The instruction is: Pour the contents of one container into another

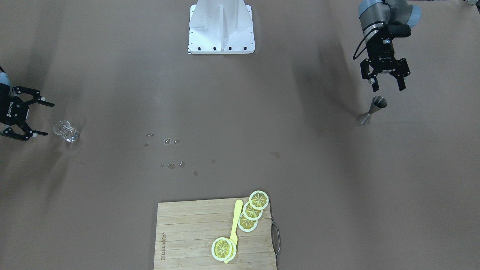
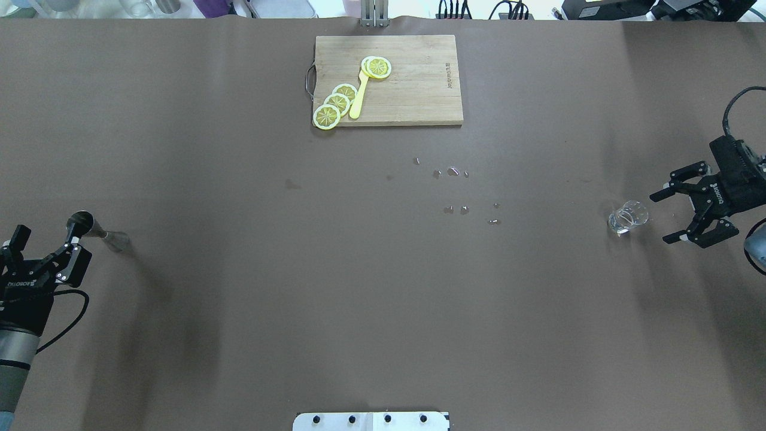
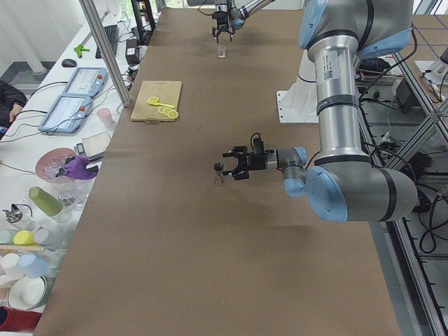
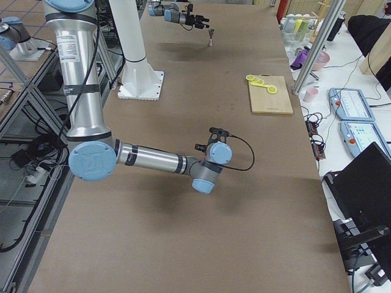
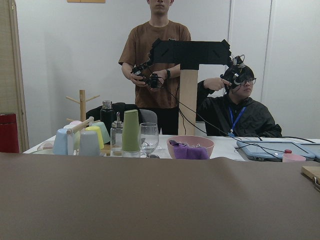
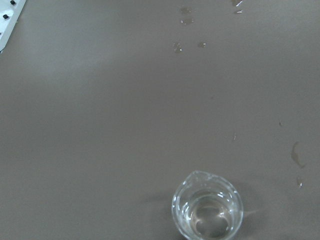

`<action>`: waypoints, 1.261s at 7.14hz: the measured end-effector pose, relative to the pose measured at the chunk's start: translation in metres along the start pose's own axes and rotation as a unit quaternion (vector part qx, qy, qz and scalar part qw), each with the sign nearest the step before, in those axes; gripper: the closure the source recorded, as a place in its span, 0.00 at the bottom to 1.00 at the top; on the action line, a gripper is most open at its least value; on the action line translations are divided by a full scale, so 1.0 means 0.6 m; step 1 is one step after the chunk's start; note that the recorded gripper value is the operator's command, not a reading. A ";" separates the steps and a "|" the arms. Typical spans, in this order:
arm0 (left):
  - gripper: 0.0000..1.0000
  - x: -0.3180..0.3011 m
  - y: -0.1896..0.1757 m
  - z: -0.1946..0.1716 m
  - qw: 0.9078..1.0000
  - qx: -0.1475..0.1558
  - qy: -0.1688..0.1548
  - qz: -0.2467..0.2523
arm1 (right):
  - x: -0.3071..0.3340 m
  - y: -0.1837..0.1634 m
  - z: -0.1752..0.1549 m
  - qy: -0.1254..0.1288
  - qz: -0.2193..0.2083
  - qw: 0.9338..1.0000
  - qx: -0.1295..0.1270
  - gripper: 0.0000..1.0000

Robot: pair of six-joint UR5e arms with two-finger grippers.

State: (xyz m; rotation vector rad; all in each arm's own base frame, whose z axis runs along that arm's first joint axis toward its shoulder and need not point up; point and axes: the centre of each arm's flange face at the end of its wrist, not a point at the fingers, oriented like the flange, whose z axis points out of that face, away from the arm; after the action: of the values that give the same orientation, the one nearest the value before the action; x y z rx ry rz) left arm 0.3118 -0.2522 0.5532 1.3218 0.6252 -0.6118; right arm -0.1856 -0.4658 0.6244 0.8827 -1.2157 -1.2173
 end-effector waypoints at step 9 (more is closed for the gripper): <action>0.06 0.036 0.077 0.009 1.000 -0.001 -0.003 -0.025 | 0.056 -0.018 0.022 0.003 -0.104 0.995 -0.002 0.00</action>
State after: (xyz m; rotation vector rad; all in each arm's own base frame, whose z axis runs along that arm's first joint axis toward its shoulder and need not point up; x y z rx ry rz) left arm 0.3606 -0.2522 0.5698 1.3049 0.6554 -0.6555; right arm -0.2030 -0.4989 0.6230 1.0286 -1.1381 -1.3812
